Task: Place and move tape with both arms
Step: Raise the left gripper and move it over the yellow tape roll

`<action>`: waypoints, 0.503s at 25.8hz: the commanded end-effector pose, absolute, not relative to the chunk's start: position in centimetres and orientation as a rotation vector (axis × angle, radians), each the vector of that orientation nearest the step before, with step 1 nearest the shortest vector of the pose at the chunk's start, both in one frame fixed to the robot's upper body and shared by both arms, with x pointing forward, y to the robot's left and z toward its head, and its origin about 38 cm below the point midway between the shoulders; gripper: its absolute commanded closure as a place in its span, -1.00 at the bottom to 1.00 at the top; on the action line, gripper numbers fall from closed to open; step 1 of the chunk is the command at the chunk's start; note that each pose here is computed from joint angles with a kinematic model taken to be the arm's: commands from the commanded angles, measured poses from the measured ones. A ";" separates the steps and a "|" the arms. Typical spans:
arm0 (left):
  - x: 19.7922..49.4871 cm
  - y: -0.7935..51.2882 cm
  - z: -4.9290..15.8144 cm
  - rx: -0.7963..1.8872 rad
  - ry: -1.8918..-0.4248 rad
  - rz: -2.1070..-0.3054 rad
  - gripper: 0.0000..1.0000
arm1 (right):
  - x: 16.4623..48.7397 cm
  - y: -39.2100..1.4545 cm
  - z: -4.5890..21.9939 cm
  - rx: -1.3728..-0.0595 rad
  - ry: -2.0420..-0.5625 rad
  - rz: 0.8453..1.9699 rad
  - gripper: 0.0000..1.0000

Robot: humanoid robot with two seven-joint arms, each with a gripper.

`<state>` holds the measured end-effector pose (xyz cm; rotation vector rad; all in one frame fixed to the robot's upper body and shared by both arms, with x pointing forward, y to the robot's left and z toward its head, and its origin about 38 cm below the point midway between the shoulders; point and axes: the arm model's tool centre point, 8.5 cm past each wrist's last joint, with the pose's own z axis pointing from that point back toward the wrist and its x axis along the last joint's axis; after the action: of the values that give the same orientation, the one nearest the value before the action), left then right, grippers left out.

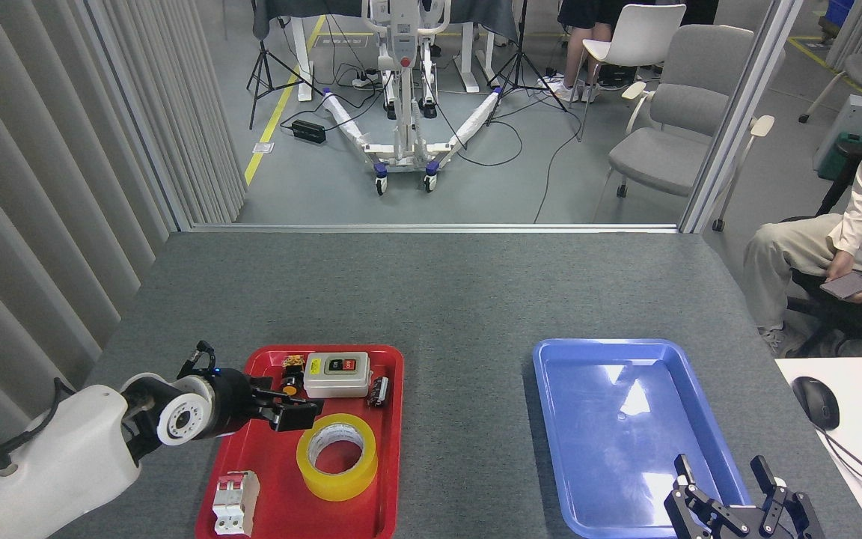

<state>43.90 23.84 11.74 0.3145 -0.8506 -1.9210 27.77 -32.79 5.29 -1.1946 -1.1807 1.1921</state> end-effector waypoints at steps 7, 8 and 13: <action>43.3 21.4 9.8 0.172 -0.729 -1.851 -0.69 | 27.8 -32.8 5.3 -1.196 -1.183 1.191 -1.00; 43.3 21.5 9.6 0.166 -0.733 -1.829 -0.69 | 27.8 -32.9 5.2 -1.195 -1.181 1.191 -1.00; 43.4 20.8 9.1 0.186 -0.680 -1.846 -0.70 | 27.8 -33.0 5.2 -1.198 -1.178 1.187 -1.00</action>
<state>43.29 21.22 9.36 0.1638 -0.7101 -1.8334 27.82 -32.91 5.21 -1.1955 -1.1789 1.1901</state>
